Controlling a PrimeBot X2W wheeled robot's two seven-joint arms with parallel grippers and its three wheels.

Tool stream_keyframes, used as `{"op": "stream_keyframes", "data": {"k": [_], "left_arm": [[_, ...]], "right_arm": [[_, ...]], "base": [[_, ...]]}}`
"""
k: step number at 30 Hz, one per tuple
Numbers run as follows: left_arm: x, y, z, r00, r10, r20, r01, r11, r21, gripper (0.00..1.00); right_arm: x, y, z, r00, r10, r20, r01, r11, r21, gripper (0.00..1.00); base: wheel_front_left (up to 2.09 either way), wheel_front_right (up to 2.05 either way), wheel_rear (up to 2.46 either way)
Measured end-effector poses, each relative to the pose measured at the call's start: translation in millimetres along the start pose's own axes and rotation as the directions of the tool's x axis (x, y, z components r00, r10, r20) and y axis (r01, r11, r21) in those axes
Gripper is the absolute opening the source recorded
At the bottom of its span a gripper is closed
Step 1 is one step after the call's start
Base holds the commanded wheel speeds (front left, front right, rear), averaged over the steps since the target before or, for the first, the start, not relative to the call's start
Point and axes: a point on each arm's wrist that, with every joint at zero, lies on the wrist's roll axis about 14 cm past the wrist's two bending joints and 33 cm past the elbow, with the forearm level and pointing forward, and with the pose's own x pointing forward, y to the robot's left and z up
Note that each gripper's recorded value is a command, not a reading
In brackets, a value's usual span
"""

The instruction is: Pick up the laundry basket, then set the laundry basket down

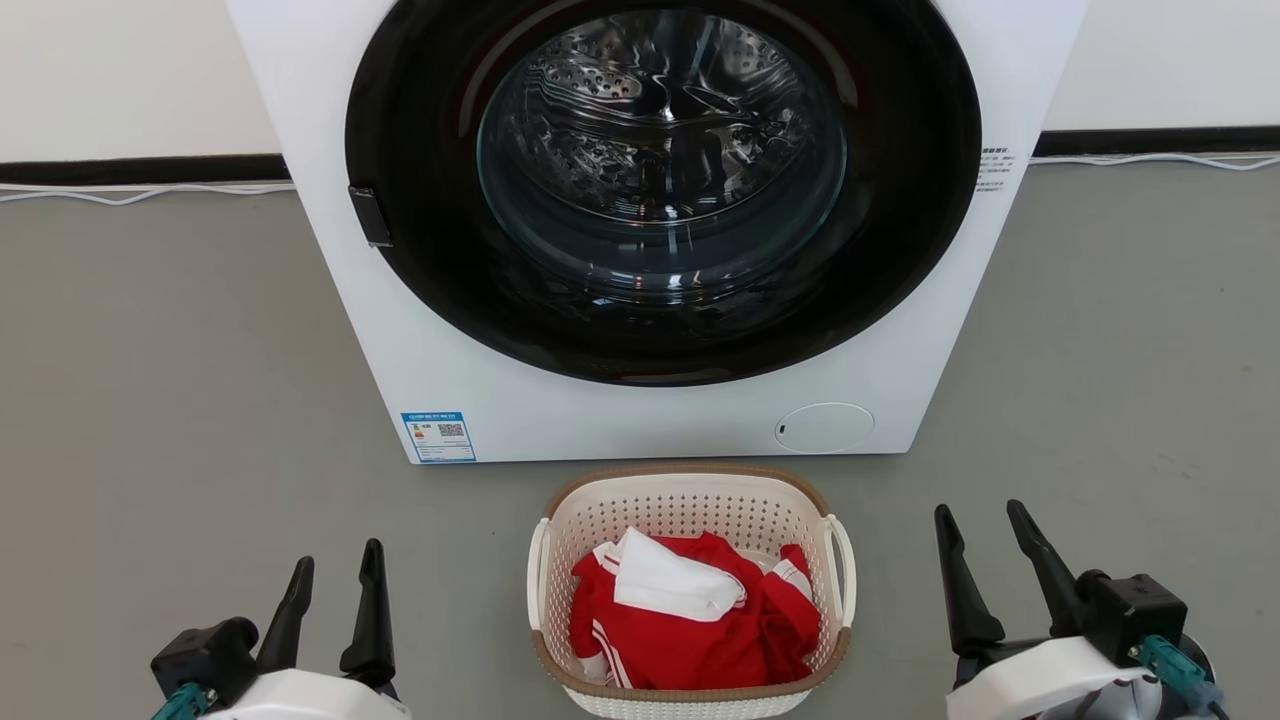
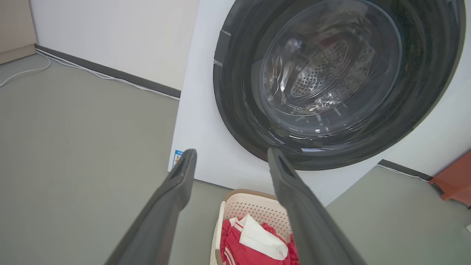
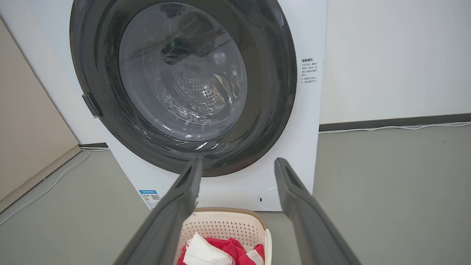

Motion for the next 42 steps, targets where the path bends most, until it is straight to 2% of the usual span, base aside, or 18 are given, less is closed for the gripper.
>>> {"op": "stream_keyframes", "data": {"k": [18,42], "left_arm": [[1.3,-5.5,5.2,0.999,-0.038,0.031,0.033,0.986,0.164,1.0],[1.9,-3.3,3.0,0.999,-0.033,0.024,0.029,0.986,0.164,1.0]], "right_arm": [[3.5,-0.2,9.6,0.999,0.026,0.038,-0.019,0.984,-0.176,1.0],[2.7,-5.8,3.3,1.0,0.008,0.019,-0.005,0.986,-0.167,1.0]], "base": [[0.0,0.0,0.0],[0.0,0.0,0.0]]}}
